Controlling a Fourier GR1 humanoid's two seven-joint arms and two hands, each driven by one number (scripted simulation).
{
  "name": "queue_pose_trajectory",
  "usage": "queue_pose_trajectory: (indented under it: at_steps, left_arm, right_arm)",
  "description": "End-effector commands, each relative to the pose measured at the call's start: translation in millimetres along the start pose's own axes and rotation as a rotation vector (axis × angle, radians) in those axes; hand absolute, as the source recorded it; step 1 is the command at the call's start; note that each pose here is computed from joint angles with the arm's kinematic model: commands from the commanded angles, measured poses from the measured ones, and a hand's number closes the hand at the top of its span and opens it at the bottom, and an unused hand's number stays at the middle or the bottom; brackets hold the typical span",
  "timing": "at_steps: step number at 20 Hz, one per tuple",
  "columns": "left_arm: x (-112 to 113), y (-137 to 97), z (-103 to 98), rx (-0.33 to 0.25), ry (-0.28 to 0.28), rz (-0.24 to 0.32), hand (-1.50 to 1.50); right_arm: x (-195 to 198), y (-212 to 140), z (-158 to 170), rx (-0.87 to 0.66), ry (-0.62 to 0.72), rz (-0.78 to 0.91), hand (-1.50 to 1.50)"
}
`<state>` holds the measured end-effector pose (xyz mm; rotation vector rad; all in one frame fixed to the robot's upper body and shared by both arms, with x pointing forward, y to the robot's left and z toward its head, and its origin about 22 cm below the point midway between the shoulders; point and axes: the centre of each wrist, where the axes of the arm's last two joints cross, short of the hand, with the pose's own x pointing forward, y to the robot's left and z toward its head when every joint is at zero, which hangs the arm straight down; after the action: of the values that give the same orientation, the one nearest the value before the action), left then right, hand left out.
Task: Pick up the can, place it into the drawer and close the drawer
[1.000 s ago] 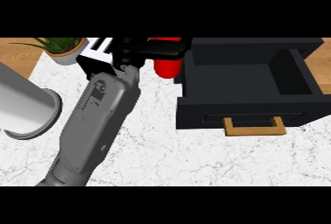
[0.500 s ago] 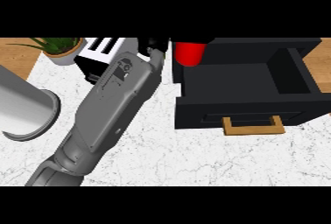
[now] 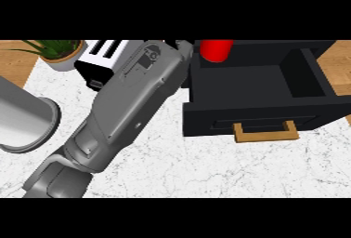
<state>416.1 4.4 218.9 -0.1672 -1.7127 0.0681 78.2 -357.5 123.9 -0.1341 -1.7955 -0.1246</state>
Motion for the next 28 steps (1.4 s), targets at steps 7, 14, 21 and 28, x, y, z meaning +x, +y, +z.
queue_pose_trajectory:
  at_steps: [7, 14, 21, 28]
  left_arm:
    - [-10.0, -20.2, 0.1, 0.024, 0.027, -0.052, 1.50]
    - [-19.7, -16.5, -5.6, 0.033, 0.083, -0.077, 1.50]
    - [-44.5, -12.0, 1.3, 0.073, 0.074, -0.146, -1.50]
    - [-39.2, -20.6, 3.0, 0.129, 0.084, -0.157, -1.50]
  right_arm:
    - [-2.6, 7.1, -11.5, 0.009, -0.013, -0.014, -1.50]
    - [-1.4, -1.3, -6.9, 0.012, 0.000, -0.014, -1.50]
    - [3.4, 6.6, -15.4, 0.043, -0.005, -0.015, -1.50]
    - [6.8, 4.4, -18.4, 0.021, -0.024, -0.005, -1.50]
